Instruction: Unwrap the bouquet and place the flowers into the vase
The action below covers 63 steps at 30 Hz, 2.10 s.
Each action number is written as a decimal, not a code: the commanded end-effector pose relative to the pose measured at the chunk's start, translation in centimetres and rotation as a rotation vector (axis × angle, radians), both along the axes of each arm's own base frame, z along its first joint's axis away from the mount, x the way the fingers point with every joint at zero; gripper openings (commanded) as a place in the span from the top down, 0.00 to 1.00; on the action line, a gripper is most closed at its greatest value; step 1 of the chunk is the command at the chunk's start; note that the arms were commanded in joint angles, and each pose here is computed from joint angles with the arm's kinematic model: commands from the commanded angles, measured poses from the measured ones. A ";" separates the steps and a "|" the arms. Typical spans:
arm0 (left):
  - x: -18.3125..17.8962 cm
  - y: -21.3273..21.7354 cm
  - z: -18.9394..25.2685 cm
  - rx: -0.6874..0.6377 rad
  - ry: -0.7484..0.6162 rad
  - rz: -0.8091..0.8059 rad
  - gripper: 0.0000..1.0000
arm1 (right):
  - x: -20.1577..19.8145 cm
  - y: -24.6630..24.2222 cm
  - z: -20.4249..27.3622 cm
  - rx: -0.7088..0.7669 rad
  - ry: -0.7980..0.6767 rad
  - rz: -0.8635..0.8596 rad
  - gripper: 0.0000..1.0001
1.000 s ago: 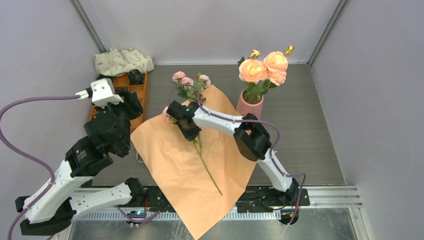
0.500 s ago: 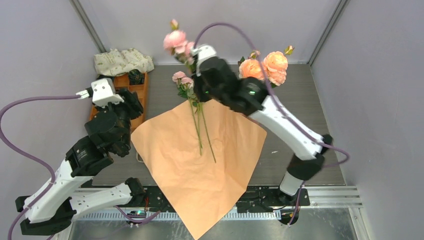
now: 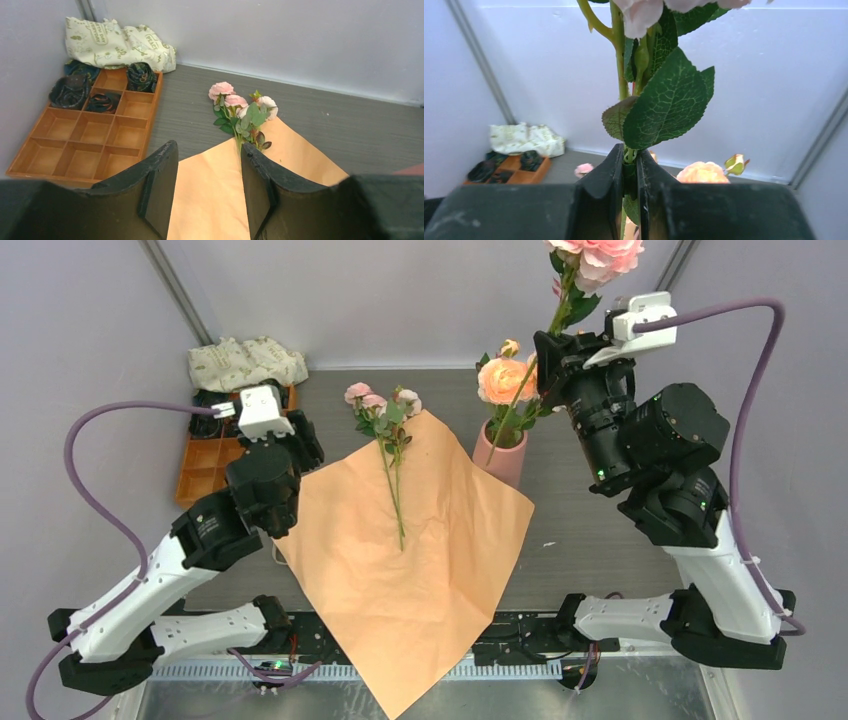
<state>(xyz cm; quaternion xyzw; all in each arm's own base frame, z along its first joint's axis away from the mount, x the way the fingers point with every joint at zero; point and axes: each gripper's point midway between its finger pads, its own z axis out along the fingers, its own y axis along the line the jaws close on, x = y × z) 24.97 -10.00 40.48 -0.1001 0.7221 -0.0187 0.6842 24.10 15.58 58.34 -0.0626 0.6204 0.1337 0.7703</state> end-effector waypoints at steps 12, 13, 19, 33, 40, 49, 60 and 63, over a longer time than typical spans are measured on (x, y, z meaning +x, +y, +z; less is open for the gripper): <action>0.7 -2.8 0.9 -0.083 0.006 -0.078 0.50 | 2.8 -1.4 2.0 -0.118 -0.159 -0.269 0.99; 0.7 -2.9 0.8 -0.082 0.009 -0.080 0.50 | 2.8 -1.5 2.3 -0.107 -0.164 -0.267 0.99; 0.8 -3.1 0.4 -0.080 0.018 -0.081 0.50 | 2.8 -1.3 1.9 -0.102 -0.162 -0.259 0.99; 1.1 -4.0 -0.5 -0.076 0.037 -0.097 0.50 | 2.8 -1.2 -2.7 -0.056 -0.115 -0.236 0.99; 1.4 -4.7 -0.8 -0.073 0.050 -0.111 0.50 | 3.2 -0.6 -8.6 -0.030 -0.048 -0.217 0.99; 1.9 -6.0 -1.7 -0.063 0.073 -0.132 0.50 | 4.4 -0.9 -14.9 -0.039 0.020 -0.266 0.99; 2.4 -7.0 -2.8 -0.048 0.092 -0.144 0.50 | 5.3 -0.9 -21.5 -0.063 0.150 -0.281 0.99; 2.6 -7.4 -3.2 -0.037 0.102 -0.149 0.50 | 5.2 -0.9 -22.8 -0.063 0.183 -0.275 0.95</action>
